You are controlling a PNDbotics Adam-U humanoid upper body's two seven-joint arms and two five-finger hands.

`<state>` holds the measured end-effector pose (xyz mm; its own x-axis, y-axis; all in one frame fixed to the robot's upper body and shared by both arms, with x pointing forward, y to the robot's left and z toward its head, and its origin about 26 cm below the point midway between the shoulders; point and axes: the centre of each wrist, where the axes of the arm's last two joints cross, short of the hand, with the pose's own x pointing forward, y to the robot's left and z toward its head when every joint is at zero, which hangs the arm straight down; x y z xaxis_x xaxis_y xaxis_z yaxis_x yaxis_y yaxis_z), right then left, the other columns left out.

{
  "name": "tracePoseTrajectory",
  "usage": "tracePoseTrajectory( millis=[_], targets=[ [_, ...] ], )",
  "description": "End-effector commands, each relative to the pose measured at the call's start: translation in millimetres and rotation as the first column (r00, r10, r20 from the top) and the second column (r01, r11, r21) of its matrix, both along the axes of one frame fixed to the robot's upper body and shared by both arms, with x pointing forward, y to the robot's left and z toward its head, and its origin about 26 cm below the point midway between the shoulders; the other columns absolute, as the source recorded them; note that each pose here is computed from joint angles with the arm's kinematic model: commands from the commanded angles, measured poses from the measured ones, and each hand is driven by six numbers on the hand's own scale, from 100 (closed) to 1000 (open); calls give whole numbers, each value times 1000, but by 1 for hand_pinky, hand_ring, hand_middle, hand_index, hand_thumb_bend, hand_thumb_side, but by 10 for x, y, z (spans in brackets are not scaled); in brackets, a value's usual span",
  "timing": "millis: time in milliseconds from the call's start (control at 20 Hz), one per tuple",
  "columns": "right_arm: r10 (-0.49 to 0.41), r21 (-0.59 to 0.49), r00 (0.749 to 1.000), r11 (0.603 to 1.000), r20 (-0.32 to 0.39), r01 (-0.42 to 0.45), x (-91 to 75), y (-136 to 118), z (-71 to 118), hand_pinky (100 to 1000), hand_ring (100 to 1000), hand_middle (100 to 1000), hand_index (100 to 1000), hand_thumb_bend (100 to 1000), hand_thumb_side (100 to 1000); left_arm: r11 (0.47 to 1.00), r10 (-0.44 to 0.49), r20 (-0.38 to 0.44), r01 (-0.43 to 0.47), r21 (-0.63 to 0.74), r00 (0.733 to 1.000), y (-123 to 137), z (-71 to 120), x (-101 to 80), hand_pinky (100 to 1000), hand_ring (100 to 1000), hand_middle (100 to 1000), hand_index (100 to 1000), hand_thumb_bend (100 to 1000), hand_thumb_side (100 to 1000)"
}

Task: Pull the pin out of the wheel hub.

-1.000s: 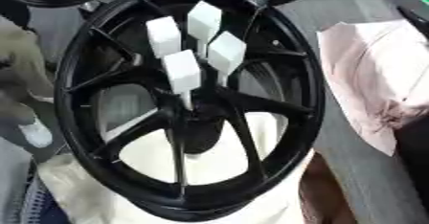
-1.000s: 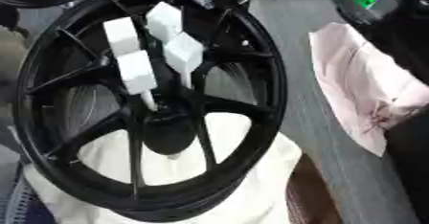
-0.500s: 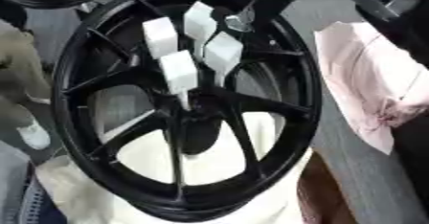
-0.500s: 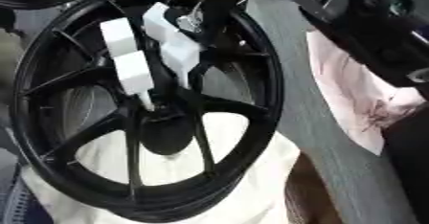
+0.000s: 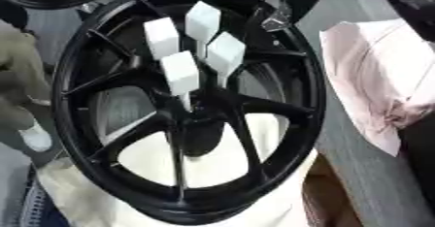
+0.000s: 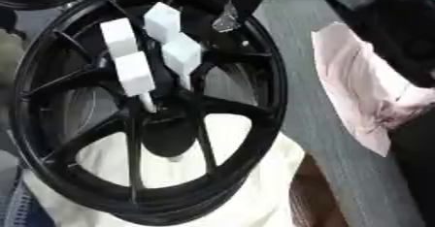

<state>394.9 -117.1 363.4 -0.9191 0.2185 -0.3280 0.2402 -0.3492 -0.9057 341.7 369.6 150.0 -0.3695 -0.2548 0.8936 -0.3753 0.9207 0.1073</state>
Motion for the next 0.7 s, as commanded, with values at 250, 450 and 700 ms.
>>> tracePoseTrajectory(
  millis=[250,450,700],
  targets=[
    [-12,-22,999,1000,-45,11,-284,-167,236,904,834,841,887,366,281,999,7,25,-7,37,1000,70,130,-11,745,683,588,745,511,775],
    [-23,-40,994,999,-107,19,-420,-169,280,896,820,820,866,372,269,999,2,23,-3,39,1000,63,128,-8,746,683,588,745,510,775],
    [-36,-24,985,999,-169,32,-567,-226,330,866,787,799,856,396,248,999,-1,24,1,37,1000,55,130,-3,746,684,588,745,510,776]
  ],
)
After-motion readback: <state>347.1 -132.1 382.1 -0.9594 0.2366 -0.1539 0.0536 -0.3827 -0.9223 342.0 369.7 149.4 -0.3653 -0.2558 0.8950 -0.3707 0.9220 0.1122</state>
